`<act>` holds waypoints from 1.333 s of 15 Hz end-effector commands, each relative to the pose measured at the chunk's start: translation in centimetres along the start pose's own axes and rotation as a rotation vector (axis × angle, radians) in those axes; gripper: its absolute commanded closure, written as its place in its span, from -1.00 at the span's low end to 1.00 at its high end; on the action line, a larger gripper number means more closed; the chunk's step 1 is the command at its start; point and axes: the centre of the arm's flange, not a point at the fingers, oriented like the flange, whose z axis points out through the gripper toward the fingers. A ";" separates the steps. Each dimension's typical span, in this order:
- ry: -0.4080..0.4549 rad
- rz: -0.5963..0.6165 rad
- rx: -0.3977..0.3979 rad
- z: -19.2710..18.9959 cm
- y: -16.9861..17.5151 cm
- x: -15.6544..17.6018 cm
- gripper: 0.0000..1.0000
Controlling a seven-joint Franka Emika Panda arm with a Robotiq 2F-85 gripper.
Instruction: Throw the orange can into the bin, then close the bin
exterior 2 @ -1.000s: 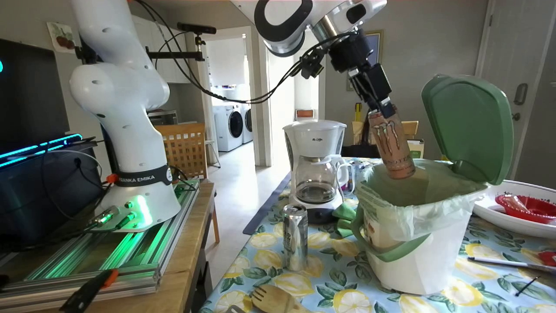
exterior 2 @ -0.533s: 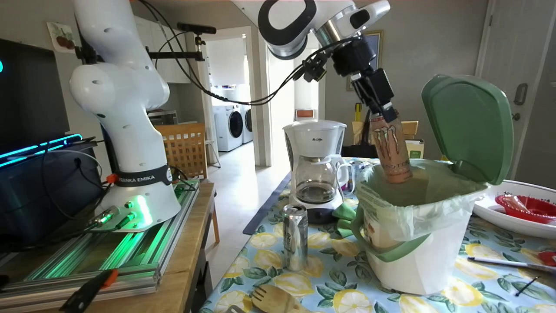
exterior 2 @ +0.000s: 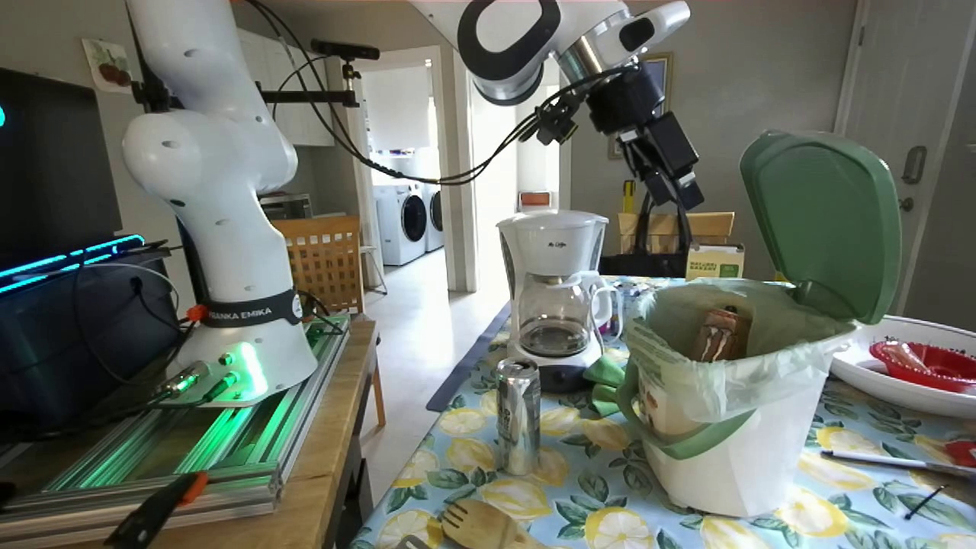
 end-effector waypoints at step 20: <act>0.097 0.484 -0.060 -9.8 4.9 5.6 -1.00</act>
